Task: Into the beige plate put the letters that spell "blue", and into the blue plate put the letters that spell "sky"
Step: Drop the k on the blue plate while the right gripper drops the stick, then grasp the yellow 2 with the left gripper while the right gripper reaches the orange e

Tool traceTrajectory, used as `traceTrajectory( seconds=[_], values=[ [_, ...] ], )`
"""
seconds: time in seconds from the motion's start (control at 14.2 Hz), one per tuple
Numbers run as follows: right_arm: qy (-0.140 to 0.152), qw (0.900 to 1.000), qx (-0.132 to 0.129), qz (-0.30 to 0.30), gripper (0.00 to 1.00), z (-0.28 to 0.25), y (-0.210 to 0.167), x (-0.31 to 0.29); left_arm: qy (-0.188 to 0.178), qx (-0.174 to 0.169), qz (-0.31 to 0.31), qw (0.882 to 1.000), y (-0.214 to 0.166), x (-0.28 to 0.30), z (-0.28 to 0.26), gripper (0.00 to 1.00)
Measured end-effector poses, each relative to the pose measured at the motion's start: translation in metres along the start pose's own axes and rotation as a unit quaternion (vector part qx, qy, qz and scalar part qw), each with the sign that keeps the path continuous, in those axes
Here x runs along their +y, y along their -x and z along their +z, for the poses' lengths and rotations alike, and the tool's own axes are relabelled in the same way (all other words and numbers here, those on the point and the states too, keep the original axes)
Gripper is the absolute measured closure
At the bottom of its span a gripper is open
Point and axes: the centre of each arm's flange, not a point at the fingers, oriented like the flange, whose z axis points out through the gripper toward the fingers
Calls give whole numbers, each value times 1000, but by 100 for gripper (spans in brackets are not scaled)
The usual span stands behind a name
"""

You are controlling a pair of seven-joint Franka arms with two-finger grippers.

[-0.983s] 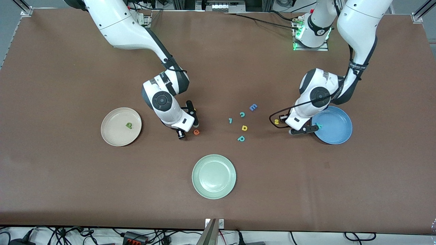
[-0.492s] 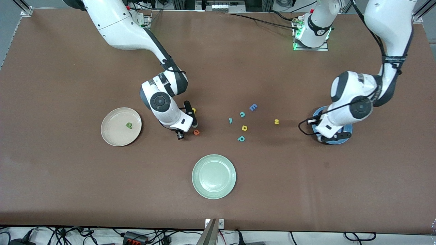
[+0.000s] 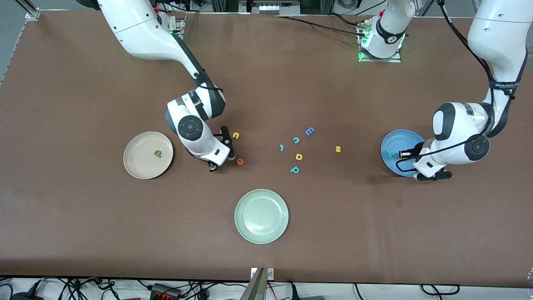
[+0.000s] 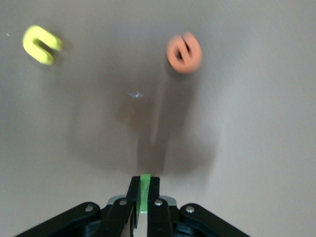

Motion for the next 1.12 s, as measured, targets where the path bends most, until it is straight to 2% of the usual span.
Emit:
traceTrajectory(
  seconds=[0.14, 0.28, 0.35, 0.49, 0.7, 0.84, 0.98, 1.12],
  values=[
    [-3, 997, -10, 83, 91, -18, 22, 5, 1, -6, -4, 1000, 2, 18, -4, 49],
    [-18, 984, -25, 177, 91, -35, 41, 4, 3, -18, -16, 1000, 7, 51, -11, 30],
    [-29, 972, -34, 231, 91, -42, 50, 2, 4, -21, -17, 1000, 12, 72, -17, 22],
    [-46, 938, -52, 340, 91, -55, 66, -3, 4, -25, -3, 1000, 24, 108, -24, 2],
    [-69, 881, -78, 461, 91, -62, 100, -8, 14, -16, 34, 999, 39, 156, -23, 0],
    [-84, 850, -90, 512, 91, -54, 150, -10, 18, -2, 55, 998, 51, 186, -14, 0],
    [-103, 823, -96, 550, 91, -38, 205, -18, 16, 1, 62, 998, 64, 212, 1, 0],
    [-118, 804, -101, 575, 91, -24, 239, -27, -2, 8, 69, 998, 76, 234, 14, 2]
  ],
)
